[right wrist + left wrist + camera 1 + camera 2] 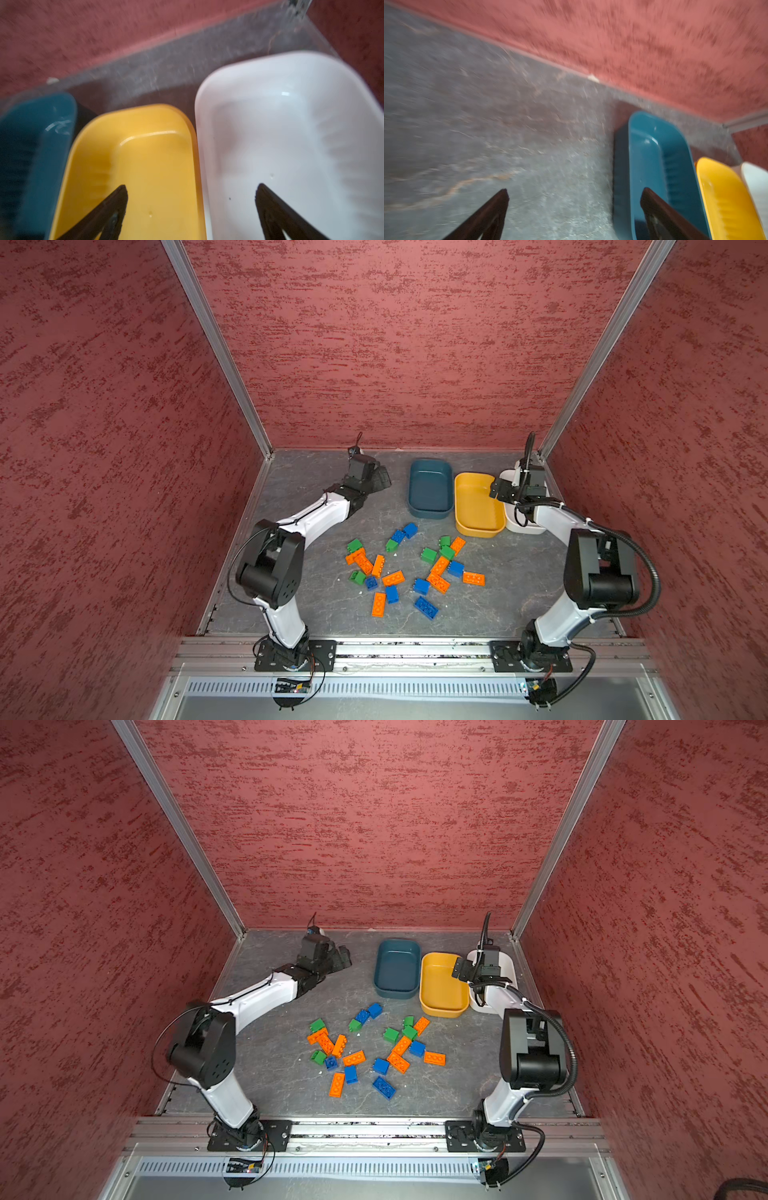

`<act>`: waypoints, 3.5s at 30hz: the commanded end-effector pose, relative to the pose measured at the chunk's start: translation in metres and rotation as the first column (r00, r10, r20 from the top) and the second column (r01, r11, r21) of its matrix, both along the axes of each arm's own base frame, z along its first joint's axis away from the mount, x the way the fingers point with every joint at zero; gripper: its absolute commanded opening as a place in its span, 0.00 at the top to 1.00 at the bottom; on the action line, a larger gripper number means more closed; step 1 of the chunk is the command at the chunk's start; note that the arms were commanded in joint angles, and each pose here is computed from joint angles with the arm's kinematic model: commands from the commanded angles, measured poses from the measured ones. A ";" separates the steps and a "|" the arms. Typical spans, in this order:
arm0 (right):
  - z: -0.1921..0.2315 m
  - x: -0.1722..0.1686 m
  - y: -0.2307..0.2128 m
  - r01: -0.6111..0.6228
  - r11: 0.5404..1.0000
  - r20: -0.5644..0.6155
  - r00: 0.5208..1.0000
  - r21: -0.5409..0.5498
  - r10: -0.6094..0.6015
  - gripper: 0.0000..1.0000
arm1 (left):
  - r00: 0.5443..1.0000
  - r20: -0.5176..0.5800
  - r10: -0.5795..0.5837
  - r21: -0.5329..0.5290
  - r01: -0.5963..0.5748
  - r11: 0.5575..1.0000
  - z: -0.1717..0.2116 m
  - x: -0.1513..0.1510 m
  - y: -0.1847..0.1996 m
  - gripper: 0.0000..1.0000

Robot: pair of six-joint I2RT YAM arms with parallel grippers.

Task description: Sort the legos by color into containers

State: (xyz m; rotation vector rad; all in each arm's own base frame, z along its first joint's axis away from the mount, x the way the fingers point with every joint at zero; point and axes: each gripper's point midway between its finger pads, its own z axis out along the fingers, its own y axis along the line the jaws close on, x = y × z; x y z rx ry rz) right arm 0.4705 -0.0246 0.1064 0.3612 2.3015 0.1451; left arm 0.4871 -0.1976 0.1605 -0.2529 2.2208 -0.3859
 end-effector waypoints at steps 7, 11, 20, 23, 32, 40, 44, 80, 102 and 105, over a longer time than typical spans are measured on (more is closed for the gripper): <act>-0.039 -0.016 -0.002 -0.090 0.994 -0.265 0.962 -0.058 0.072 0.31 | 0.956 -0.251 -0.149 0.006 0.156 0.988 -0.060 -0.007 -0.069 0.00; -0.046 -0.009 0.000 -0.116 0.991 -0.306 0.948 -0.066 0.091 0.41 | 0.945 -0.292 -0.148 0.012 0.158 0.987 -0.074 0.001 -0.074 0.01; -0.053 0.025 -0.002 -0.074 0.995 -0.271 0.961 -0.073 0.051 0.60 | 0.934 -0.324 -0.152 0.088 0.189 0.978 -0.083 0.017 -0.078 0.01; -0.054 0.038 -0.004 -0.045 0.996 -0.241 0.970 -0.071 0.027 0.65 | 0.934 -0.323 -0.151 0.103 0.193 0.976 -0.082 0.020 -0.077 0.01; -0.066 0.069 -0.009 0.009 0.998 -0.218 0.976 -0.065 -0.023 0.71 | 0.932 -0.336 -0.134 0.151 0.194 0.969 -0.085 0.023 -0.072 0.01; -0.066 0.095 -0.008 -0.017 0.998 -0.223 0.975 -0.068 0.001 0.69 | 0.937 -0.332 -0.108 0.180 0.175 0.968 -0.081 0.028 -0.065 0.01; -0.056 0.085 -0.006 -0.031 0.997 -0.235 0.972 -0.064 0.015 0.57 | 0.937 -0.331 -0.110 0.177 0.176 0.968 -0.083 0.031 -0.065 0.01; -0.039 0.081 0.166 -0.158 0.987 -0.211 0.964 0.029 0.161 0.62 | 0.937 -0.332 0.113 0.306 -0.006 0.952 -0.076 -0.012 0.072 0.01; 0.035 0.054 0.194 -0.254 0.967 -0.070 0.964 0.025 0.255 0.35 | 0.967 -0.255 -0.003 0.260 0.072 0.963 -0.026 -0.047 0.050 0.01; 0.050 0.031 0.186 -0.244 0.969 0.021 0.970 0.041 0.243 0.09 | 0.960 -0.246 -0.132 0.259 0.196 0.946 -0.020 -0.064 0.025 0.01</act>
